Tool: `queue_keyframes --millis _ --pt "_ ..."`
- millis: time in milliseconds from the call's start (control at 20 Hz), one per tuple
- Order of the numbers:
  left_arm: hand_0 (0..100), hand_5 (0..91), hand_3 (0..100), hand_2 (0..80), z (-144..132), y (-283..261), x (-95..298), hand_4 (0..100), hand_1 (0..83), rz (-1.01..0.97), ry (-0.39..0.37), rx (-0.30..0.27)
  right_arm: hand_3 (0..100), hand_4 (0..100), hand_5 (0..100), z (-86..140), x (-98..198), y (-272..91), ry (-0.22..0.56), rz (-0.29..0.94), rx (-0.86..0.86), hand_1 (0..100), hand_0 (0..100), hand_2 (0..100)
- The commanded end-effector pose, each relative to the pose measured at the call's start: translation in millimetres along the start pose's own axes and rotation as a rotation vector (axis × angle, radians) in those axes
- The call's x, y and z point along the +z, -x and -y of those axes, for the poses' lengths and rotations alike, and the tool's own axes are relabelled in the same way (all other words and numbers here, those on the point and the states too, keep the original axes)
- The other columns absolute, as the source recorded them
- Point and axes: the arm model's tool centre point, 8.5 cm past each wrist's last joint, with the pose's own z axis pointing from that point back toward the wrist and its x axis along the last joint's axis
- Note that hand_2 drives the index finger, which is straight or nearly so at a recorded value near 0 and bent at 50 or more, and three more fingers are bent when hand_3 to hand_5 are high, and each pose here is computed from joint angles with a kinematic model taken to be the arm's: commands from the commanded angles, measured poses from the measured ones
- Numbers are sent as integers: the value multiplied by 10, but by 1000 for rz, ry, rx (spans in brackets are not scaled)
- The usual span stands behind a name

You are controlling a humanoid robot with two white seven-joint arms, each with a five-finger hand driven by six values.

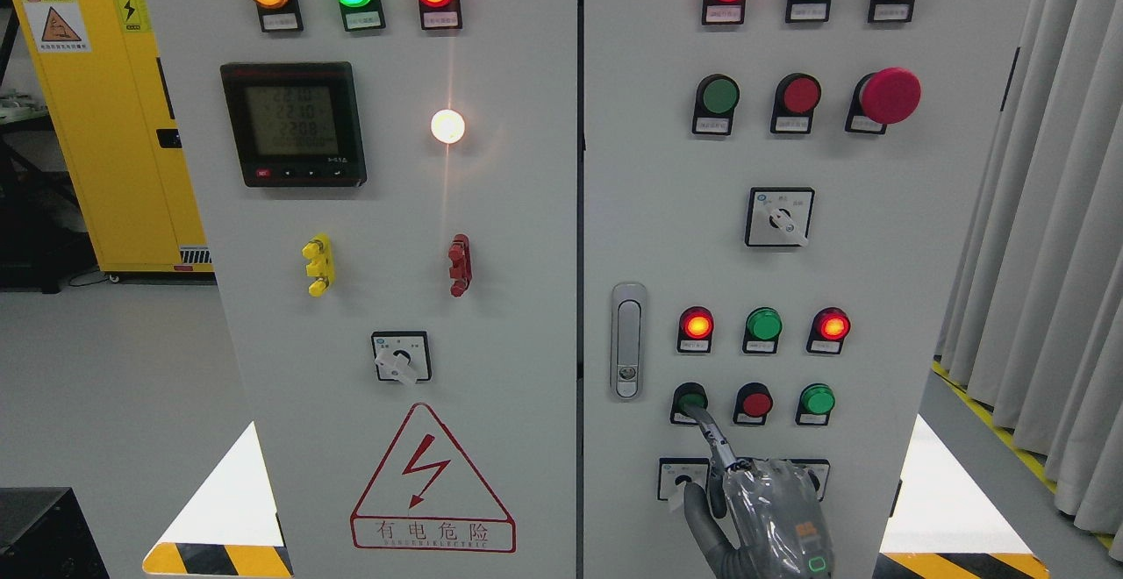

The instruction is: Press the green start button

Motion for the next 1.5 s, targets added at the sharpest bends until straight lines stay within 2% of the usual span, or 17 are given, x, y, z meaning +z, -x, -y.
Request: queue_keyframes --millis 0,500,950,1200,1450 --pt "120 0 0 0 -7 3 1 0 556 -1 -2 0 926 981 1000 -69 6 27 -20 -13 -14 915 779 0" --pt "120 0 0 0 3 -7 -1 0 556 0 0 0 928 985 1000 -36 19 21 -5 -12 -25 915 796 0" --pt "120 0 0 0 4 3 0 0 556 -1 0 -1 931 987 1000 269 -22 -182 91 48 -26 915 800 0" --pt "120 0 0 0 -7 -6 0 0 556 0 -3 -1 932 986 1000 315 54 -233 103 67 -28 916 796 0" --pt "120 0 0 0 4 -7 -1 0 556 0 0 -1 936 988 1000 305 167 -364 125 99 -211 910 854 0"
